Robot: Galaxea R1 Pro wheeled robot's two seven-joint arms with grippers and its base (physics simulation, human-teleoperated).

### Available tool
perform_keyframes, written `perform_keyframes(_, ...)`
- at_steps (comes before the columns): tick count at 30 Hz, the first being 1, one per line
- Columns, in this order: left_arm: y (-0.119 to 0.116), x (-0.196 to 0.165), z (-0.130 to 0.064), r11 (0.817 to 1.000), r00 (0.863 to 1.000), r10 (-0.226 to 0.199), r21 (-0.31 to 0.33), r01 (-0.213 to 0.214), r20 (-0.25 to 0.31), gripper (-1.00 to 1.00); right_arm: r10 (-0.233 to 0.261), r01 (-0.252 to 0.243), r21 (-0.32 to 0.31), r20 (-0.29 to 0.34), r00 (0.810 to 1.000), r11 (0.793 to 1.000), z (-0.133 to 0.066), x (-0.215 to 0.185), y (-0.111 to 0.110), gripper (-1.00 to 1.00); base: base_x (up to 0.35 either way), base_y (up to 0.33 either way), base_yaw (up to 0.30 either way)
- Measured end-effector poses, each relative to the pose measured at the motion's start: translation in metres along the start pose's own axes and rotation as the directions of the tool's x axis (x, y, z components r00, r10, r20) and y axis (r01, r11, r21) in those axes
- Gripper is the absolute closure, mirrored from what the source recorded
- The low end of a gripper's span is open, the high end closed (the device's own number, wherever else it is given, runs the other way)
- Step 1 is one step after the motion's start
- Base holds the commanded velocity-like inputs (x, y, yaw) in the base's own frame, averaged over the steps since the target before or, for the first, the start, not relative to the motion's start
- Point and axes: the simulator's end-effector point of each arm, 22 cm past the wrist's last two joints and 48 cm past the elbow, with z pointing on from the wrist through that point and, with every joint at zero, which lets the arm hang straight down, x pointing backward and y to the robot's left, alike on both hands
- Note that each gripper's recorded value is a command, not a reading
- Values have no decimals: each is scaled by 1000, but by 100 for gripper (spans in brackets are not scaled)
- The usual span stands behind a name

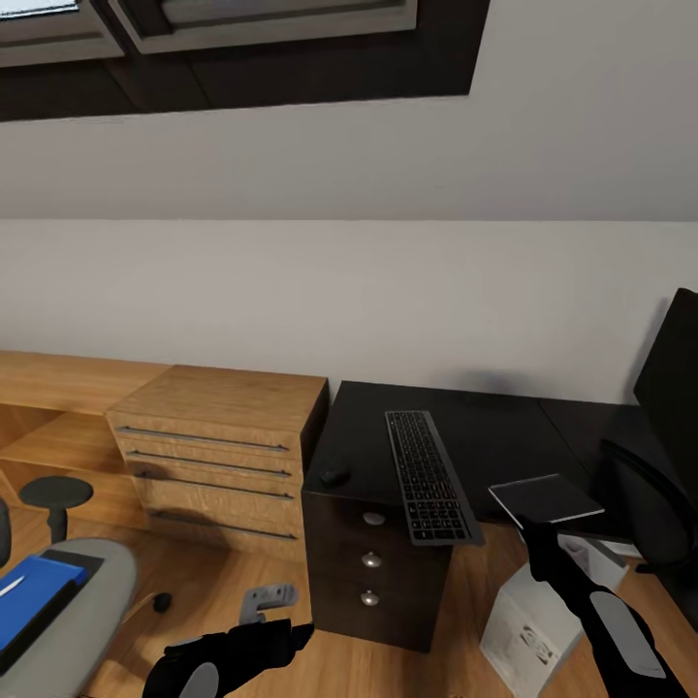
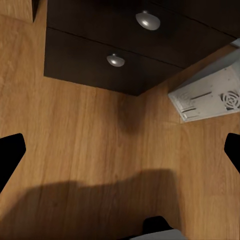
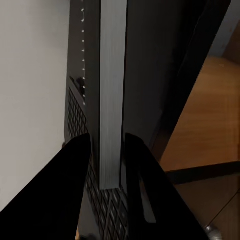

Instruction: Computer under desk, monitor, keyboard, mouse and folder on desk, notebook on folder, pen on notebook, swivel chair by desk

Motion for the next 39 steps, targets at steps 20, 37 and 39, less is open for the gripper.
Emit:
perform_keyframes(20,3,6,8,1000,1000,-6,-1,6,-1,-100,-1,1,1,0,1000,1000,3,1,-10,100,-13,0,0)
perform_keyframes(37,9,15,19,1000,1000,-6,0,6,-1,-100,-1,1,0,1,1000,1000,7,3,-25,100,0,0,0)
perform_keyframes(39,9,15,19,1000,1000,-5,0,5,-1,-100,-1,1,0,1,1000,1000,7,3,-25,100,0,0,0)
